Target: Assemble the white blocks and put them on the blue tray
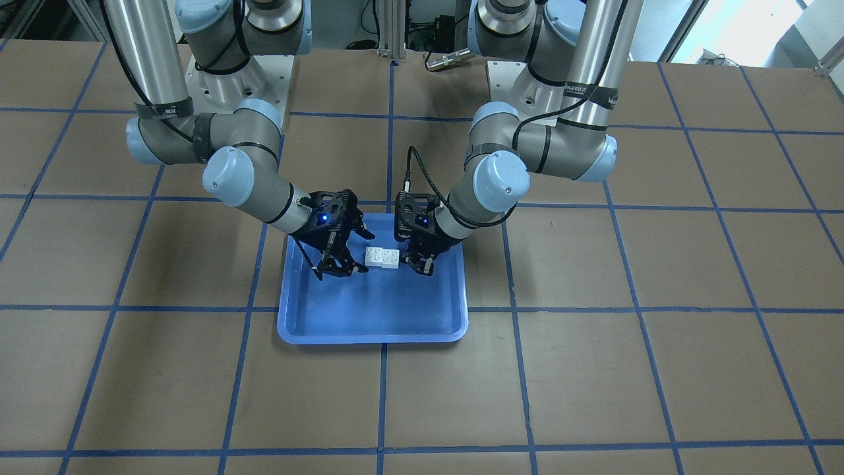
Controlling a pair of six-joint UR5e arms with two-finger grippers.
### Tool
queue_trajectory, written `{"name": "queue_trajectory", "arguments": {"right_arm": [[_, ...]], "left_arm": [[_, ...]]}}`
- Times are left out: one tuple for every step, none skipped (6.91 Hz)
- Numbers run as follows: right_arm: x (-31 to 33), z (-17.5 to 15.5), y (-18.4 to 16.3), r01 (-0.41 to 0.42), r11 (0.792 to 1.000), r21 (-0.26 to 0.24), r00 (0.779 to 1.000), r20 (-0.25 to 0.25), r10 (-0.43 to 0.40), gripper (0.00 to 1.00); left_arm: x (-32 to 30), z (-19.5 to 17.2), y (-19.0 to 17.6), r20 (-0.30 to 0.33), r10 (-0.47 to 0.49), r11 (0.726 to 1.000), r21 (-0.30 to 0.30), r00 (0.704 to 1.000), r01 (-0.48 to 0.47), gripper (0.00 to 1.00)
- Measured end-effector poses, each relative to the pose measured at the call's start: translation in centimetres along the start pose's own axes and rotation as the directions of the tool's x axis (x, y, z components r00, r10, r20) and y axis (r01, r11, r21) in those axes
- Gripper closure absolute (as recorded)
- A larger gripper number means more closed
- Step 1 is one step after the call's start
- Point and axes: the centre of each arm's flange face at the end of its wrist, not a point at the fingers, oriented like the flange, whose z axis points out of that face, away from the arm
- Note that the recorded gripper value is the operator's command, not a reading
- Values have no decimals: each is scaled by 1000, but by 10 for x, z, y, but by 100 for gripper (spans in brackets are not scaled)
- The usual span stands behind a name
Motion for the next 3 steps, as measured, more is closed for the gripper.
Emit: {"name": "queue_trajectory", "arguments": {"right_arm": [[0, -7, -5, -23, 1000, -1, 1000, -18, 23, 0], [-1, -13, -8, -45, 999, -6, 998, -33, 45, 0], [-1, -18, -11, -86, 996, -11, 995, -50, 86, 0]], "left_arm": [[-2, -3, -1, 7, 9, 1000, 1, 1000, -9, 100], [-8, -9, -3, 23, 18, 1000, 4, 1000, -18, 100], [-17, -21, -2, 43, 15, 1000, 4, 999, -15, 99]]}}
